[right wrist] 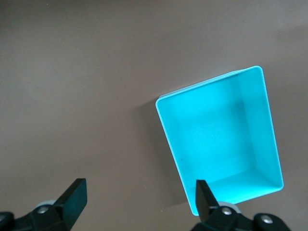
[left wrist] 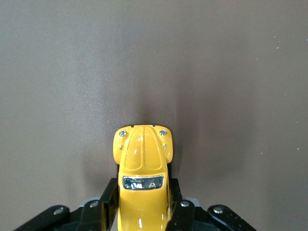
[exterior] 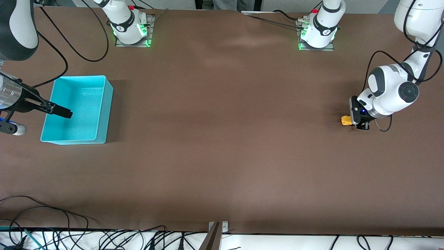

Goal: Wind up and store yellow beetle car
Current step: 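Press the car down and drag it backward with the left gripper, then open the left gripper to release the car toward the teal box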

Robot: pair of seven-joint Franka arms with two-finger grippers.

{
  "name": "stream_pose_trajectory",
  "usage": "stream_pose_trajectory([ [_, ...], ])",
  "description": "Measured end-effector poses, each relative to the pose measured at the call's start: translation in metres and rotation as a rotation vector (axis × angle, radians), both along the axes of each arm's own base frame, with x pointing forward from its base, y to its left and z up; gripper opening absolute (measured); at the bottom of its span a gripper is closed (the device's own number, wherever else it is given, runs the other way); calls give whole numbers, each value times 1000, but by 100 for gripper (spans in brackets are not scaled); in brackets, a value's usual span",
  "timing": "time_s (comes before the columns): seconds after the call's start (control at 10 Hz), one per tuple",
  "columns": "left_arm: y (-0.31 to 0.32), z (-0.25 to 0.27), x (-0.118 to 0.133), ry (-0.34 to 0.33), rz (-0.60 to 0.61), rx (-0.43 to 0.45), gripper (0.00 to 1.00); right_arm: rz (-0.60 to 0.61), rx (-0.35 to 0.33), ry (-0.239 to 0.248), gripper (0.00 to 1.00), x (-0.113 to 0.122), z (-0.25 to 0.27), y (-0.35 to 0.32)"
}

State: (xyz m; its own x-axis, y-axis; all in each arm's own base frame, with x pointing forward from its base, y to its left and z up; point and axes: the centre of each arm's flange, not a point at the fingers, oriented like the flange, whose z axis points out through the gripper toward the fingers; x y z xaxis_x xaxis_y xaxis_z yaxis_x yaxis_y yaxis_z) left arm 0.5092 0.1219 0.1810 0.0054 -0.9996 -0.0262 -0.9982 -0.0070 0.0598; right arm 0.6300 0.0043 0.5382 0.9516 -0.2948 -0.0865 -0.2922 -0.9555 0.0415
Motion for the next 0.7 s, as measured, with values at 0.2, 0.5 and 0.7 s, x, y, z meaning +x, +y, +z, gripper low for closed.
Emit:
stream_pose_trajectory([
  [0.2,0,0,0,0,1,-1,45,-1,0,2,100,0,-1,0],
  [0.5,0,0,0,0,7,-1,45,7,1,7,100,0,-2,-2],
  [0.7,1,-5,2,-1,26,0,55,8,0,10,100,-1,-1,-2],
])
